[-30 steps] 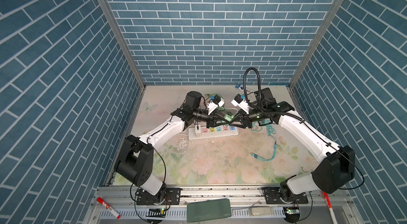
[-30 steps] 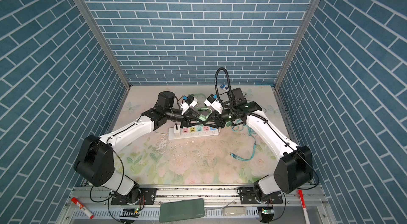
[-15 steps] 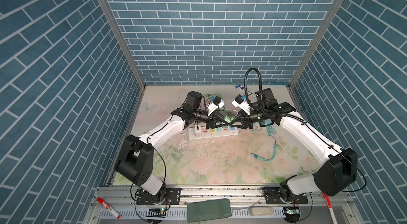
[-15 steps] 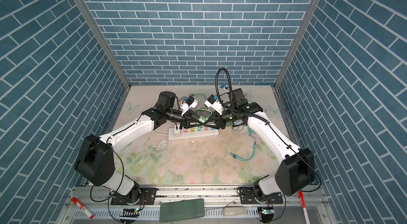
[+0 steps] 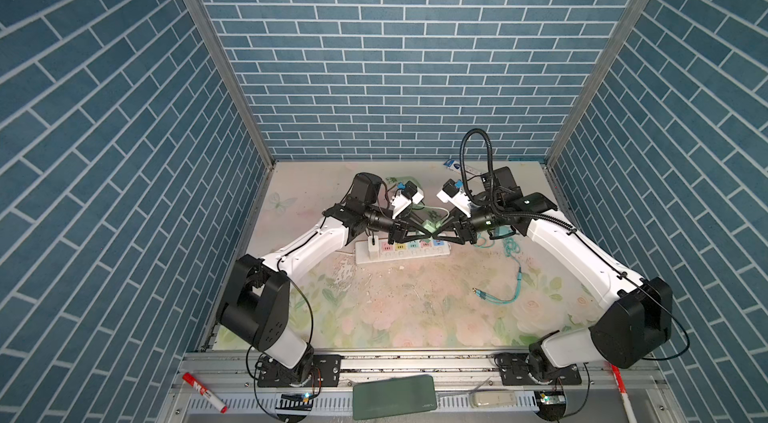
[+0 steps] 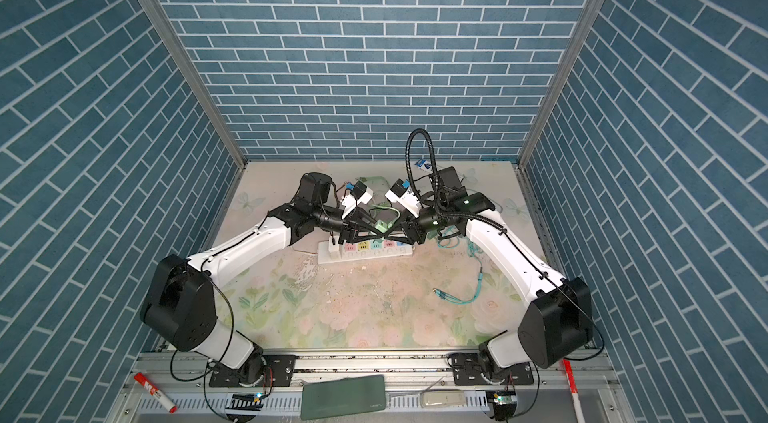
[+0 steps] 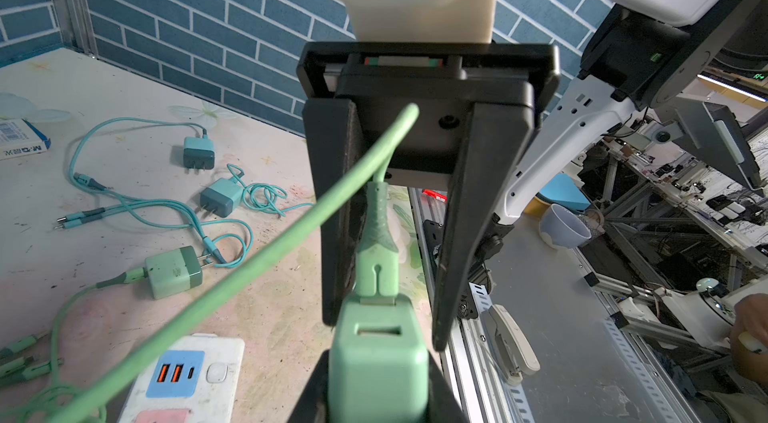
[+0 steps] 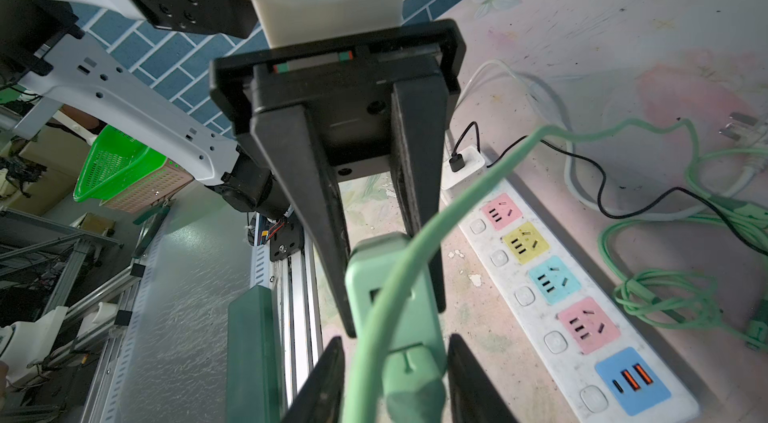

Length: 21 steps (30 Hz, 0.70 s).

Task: Insert the plug
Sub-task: 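Close the right gripper on the mint-green charger beside the left gripper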

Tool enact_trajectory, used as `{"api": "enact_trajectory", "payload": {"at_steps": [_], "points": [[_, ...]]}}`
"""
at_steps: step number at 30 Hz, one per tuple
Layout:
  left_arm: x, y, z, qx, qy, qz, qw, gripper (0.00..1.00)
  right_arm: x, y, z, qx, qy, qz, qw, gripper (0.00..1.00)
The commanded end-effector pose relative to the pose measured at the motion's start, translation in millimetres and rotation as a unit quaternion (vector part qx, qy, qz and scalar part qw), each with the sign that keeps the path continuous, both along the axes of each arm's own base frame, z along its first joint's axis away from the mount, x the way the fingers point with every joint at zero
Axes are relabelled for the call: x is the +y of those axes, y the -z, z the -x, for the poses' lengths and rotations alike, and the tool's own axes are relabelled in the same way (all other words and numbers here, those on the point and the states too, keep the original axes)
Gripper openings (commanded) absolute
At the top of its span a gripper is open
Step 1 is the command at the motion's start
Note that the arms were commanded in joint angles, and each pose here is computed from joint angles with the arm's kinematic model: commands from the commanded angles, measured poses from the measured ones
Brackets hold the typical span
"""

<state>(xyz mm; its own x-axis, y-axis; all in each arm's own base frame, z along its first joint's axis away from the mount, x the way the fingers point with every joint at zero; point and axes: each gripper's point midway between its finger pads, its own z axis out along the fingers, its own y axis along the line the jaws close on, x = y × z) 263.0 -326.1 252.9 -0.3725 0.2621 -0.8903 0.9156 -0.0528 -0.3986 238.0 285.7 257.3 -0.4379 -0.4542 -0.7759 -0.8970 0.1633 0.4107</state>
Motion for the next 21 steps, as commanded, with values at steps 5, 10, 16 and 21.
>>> {"api": "enact_trajectory", "payload": {"at_steps": [5, 10, 16, 21], "points": [[-1.0, -13.4, -0.1, -0.008, 0.012, 0.013, 1.0, 0.09, 4.4, -14.4, 1.1, -0.04, -0.031, -0.022, 0.998, 0.4], [-0.2, -12.1, 0.5, -0.006, 0.012, 0.008, 1.0, 0.09, 4.4, -16.5, 0.3, -0.048, -0.03, -0.024, 0.998, 0.38], [0.5, -10.7, 1.8, -0.002, 0.012, 0.004, 1.0, 0.09, 6.0, -20.6, -2.7, -0.057, -0.032, -0.027, 0.998, 0.35], [-0.1, -11.1, 1.7, -0.002, 0.013, 0.004, 1.0, 0.09, 8.0, -20.2, -3.5, -0.052, -0.037, -0.03, 0.998, 0.34]]}}
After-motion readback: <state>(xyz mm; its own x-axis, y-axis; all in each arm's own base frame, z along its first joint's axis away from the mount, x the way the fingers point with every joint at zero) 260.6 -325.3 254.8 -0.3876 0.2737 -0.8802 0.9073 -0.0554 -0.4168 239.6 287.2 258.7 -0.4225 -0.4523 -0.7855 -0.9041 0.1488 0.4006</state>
